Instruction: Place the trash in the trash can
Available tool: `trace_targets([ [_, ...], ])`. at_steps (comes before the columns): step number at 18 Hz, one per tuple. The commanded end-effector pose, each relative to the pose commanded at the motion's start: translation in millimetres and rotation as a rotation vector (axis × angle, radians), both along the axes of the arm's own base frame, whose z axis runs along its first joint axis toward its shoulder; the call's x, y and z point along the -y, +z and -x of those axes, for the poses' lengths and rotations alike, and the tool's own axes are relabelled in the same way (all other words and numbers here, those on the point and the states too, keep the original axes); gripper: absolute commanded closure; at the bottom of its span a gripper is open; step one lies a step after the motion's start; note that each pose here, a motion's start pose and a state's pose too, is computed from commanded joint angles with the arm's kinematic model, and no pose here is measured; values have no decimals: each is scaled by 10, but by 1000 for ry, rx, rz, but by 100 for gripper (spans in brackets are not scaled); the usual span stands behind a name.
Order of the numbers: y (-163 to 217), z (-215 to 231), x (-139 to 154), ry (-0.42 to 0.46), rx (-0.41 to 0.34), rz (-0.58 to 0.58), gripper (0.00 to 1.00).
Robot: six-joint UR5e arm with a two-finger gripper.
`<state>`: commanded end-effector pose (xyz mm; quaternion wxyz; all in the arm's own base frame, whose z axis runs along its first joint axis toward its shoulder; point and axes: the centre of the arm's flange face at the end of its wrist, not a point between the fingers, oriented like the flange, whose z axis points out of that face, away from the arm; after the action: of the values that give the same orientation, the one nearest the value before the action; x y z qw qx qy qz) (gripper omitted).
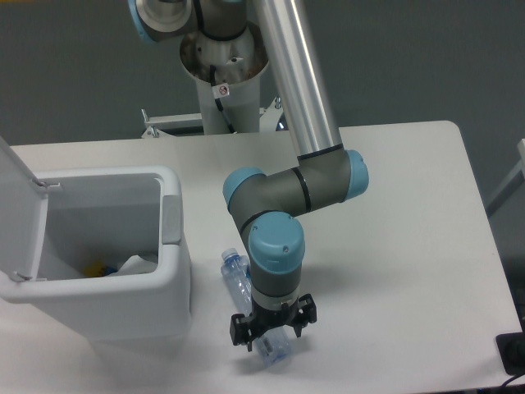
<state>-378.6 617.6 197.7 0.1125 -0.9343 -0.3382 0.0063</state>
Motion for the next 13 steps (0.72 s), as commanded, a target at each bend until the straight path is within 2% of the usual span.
trace_targets([
  [6,-95,-13,-2,1,-6,24,0],
  [7,-97,-14,-2,1,-5,25,6],
  [8,-95,-19,2,-1,-3,26,17],
  [9,-95,-19,2,-1,-3,26,23],
  [13,-106,-19,2,-1,-2,27,30],
])
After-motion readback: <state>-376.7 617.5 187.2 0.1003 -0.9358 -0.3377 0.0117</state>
